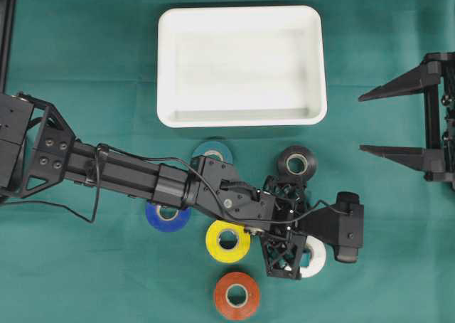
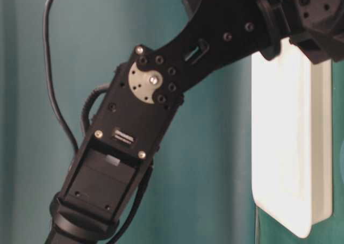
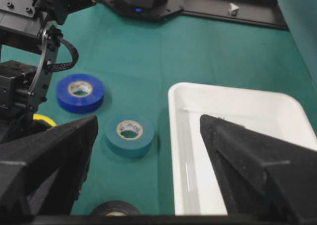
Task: Pick up the tape from a random location and place it into the white case.
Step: 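Lower the left gripper over the white roll and align with its hole, then close the left gripper on the white roll's rim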
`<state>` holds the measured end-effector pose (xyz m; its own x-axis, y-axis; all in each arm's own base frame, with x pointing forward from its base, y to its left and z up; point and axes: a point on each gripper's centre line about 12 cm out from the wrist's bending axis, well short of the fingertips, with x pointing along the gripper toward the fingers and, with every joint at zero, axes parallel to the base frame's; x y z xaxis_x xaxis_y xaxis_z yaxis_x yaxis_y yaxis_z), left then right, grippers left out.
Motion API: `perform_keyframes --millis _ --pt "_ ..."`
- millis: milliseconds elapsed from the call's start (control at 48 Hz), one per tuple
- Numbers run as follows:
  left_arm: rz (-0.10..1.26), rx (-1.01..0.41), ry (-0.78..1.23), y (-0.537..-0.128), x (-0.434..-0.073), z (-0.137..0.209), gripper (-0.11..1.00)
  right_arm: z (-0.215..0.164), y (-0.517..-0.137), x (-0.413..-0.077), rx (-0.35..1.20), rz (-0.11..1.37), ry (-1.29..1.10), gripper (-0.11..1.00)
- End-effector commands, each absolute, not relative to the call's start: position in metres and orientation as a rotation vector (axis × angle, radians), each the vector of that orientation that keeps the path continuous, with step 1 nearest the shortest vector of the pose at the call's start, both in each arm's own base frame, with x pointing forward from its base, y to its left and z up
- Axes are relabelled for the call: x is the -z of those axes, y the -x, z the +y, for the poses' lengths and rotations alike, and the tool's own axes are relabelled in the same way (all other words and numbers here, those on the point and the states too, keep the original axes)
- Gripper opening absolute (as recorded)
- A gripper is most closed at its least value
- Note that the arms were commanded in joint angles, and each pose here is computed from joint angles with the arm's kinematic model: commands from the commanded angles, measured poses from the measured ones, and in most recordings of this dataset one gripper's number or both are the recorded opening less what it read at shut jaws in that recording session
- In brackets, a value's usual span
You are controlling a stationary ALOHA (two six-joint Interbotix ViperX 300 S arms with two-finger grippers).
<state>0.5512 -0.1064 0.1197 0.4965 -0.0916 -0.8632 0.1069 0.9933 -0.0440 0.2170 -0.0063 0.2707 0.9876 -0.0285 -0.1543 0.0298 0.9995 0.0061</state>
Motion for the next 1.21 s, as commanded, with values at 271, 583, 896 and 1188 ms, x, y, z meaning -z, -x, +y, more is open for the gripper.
perform_keyframes --millis 271,583,896,1188 --pt "1.007 0.116 0.000 -0.554 -0.137 -0.108 0.24 -0.006 -0.219 -0.279 0.029 0.133 -0.010 0.92" --pt "1.001 0.114 0.004 -0.554 -0.143 -0.107 0.24 -0.006 -0.219 -0.279 0.029 0.132 -0.008 0.92" --pt "0.966 0.120 0.005 -0.555 -0.166 -0.109 0.24 -0.006 -0.219 -0.281 0.029 0.127 -0.008 0.92" --pt "0.961 0.123 0.000 -0.551 -0.193 -0.110 0.24 -0.006 -0.219 -0.282 0.029 0.121 -0.008 0.92"
